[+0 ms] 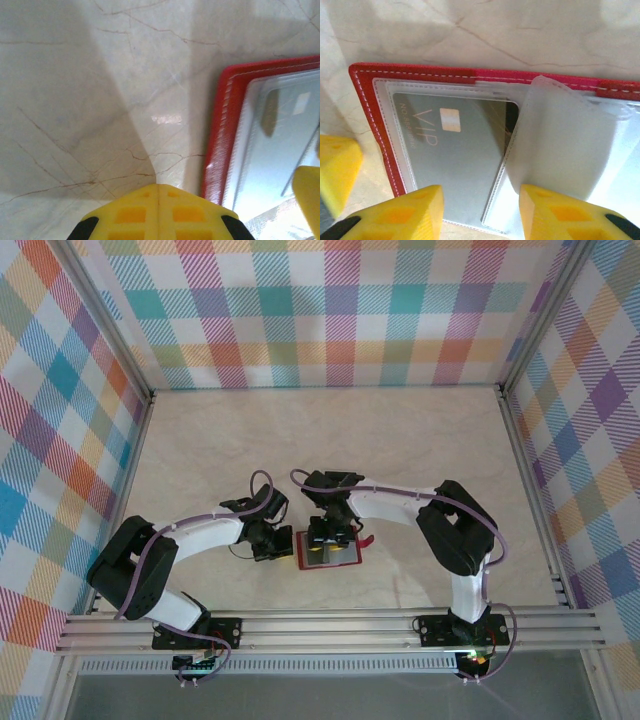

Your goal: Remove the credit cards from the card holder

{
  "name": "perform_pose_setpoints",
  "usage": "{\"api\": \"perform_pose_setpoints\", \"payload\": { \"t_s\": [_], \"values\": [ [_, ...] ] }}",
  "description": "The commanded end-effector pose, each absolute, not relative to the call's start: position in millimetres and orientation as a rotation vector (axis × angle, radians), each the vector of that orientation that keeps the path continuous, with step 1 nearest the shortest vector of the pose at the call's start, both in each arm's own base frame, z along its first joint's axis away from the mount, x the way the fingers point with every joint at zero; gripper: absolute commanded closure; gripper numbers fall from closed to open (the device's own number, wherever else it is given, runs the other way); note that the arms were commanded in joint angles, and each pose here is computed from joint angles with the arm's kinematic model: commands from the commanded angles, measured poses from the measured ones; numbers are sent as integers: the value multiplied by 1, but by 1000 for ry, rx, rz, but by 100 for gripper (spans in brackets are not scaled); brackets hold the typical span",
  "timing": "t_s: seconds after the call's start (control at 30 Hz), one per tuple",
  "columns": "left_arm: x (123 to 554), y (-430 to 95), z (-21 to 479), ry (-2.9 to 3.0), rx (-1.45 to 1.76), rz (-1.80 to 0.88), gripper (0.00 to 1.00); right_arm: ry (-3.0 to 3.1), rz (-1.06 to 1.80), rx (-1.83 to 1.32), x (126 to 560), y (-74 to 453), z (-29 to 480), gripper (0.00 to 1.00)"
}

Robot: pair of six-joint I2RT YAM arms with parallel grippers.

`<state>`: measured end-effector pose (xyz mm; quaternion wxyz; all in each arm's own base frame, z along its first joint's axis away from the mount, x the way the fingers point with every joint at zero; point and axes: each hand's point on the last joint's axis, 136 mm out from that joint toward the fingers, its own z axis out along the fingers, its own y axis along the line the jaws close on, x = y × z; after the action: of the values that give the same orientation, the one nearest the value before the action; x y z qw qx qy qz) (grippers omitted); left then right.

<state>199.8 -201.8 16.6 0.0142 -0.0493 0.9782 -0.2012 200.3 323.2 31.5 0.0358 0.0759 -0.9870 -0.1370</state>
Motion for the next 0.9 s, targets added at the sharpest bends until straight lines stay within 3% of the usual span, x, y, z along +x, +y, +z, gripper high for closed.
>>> {"api": "perform_pose_setpoints", "payload": {
  "t_s": [0.0,0.87],
  "values": [
    [194,-193,16,3087,-150,-564,99,-3085,-331,280,203,309,52,54],
    [205,-201,35,3052,-138,-588,99,-3165,-42,263,207,255,55,55]
  ]
}}
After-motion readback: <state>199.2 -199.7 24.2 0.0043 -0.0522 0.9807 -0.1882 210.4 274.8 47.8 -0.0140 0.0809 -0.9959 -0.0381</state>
